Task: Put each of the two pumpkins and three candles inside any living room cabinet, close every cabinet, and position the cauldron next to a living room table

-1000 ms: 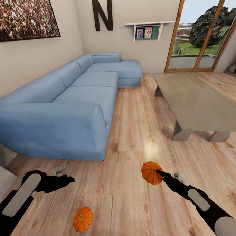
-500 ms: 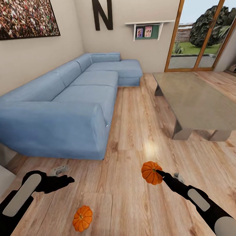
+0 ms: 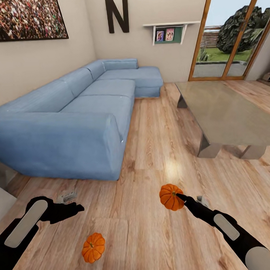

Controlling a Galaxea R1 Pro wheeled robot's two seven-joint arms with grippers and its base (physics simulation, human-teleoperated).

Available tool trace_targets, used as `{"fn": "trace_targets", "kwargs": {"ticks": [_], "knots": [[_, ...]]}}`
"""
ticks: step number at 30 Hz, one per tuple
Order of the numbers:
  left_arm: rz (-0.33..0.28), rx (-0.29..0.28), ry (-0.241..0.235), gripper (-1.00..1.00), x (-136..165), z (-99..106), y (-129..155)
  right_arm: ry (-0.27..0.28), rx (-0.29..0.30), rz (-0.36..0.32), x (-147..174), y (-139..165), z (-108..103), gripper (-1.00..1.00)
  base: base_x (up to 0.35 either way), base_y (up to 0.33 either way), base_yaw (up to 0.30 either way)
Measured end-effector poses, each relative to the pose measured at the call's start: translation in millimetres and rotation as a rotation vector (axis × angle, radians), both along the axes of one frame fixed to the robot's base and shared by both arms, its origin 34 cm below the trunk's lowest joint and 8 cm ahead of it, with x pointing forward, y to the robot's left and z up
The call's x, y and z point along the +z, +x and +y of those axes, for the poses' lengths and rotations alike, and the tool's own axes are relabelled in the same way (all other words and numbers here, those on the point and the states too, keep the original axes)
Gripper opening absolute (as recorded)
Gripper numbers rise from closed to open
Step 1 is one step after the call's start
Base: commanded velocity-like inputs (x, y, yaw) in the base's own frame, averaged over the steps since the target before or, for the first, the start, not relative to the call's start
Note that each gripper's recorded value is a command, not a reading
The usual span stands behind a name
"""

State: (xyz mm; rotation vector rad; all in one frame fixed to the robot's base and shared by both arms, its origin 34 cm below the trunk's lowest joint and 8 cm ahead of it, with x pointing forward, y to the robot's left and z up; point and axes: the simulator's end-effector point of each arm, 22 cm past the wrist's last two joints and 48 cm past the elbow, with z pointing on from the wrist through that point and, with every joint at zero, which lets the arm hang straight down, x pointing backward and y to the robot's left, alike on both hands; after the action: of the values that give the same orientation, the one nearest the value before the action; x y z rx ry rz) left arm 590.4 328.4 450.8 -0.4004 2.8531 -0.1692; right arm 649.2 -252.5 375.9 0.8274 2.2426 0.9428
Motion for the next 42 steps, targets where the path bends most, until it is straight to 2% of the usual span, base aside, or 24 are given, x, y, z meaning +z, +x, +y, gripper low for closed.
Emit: {"fn": "trace_targets", "kwargs": {"ticks": [2,5,6,7,9,12,14,16,17,20,21,24,27,29,33,36,38,42], "knots": [[0.051,0.028,0.008,1.00,-22.1,8.2,-12.6,0.039,0.071,-0.005,11.8,3.2,23.3,-1.00,0.000,0.000,0.000],[0.056,0.063,0.006,1.00,-39.5,5.5,-15.5,0.042,0.148,0.001,11.5,-2.2,43.8,-1.00,0.000,0.000,0.000],[0.052,0.067,0.024,1.00,-43.6,8.6,-15.5,0.044,0.161,0.002,10.7,-3.4,47.6,-1.00,0.000,0.000,0.000],[0.052,0.072,0.069,1.00,-50.4,19.3,-16.9,0.047,0.175,0.004,9.8,-4.9,51.6,-1.00,0.000,0.000,0.000],[0.067,0.094,0.122,1.00,-69.3,34.0,-24.4,0.052,0.191,0.009,6.2,-7.7,56.1,-1.00,0.000,0.000,0.000],[0.057,0.132,0.108,1.00,-101.2,30.2,-30.5,0.075,0.227,0.003,10.2,-8.6,69.6,-1.00,0.000,0.000,0.000],[0.028,0.119,0.101,1.00,-112.0,26.8,-27.7,0.071,0.275,-0.022,21.2,-5.6,85.3,-1.00,0.000,0.000,0.000],[-0.001,0.092,0.113,1.00,-117.9,27.6,-23.8,0.036,0.326,-0.057,37.4,0.4,102.8,-1.00,0.000,0.000,0.000],[-0.011,0.080,0.121,1.00,-120.2,28.7,-22.4,0.002,0.341,-0.077,47.9,6.0,109.0,-1.00,0.000,0.000,0.000],[-0.028,0.063,0.128,1.00,-126.8,30.3,-21.0,-0.122,0.345,-0.140,84.9,23.2,121.6,-1.00,0.000,0.000,0.000],[-0.027,0.063,0.130,1.00,-130.2,31.3,-22.3,-0.148,0.342,-0.163,98.2,26.7,127.7,-1.00,0.000,0.000,0.000],[-0.038,0.075,0.139,1.00,-139.8,35.2,-23.4,-0.179,0.347,-0.210,123.6,28.4,143.9,-1.00,0.000,0.000,0.000],[-0.063,0.091,0.142,1.00,-146.0,37.2,-20.6,-0.159,0.371,-0.211,127.7,21.7,154.4,-1.00,0.000,0.000,0.000],[-0.073,0.094,0.128,1.00,-150.0,34.8,-19.7,-0.140,0.376,-0.209,127.2,18.5,158.5,-1.00,0.000,0.000,0.000],[-0.112,0.059,0.008,1.00,-158.0,16.8,-15.3,-0.127,0.379,-0.208,120.6,15.0,160.7,-1.00,0.000,0.000,0.000],[-0.076,0.059,-0.065,1.00,-179.4,27.7,-34.3,-0.126,0.378,-0.200,113.4,14.5,160.5,-1.00,0.000,0.000,0.000],[-0.055,0.077,-0.086,1.00,-192.3,36.1,-45.9,-0.123,0.377,-0.193,108.7,14.5,160.5,-1.00,0.000,0.000,0.000],[-0.081,0.104,-0.097,1.00,-203.0,49.1,-48.0,-0.119,0.378,-0.178,98.9,14.1,161.1,-1.00,0.000,0.000,0.000]]}}
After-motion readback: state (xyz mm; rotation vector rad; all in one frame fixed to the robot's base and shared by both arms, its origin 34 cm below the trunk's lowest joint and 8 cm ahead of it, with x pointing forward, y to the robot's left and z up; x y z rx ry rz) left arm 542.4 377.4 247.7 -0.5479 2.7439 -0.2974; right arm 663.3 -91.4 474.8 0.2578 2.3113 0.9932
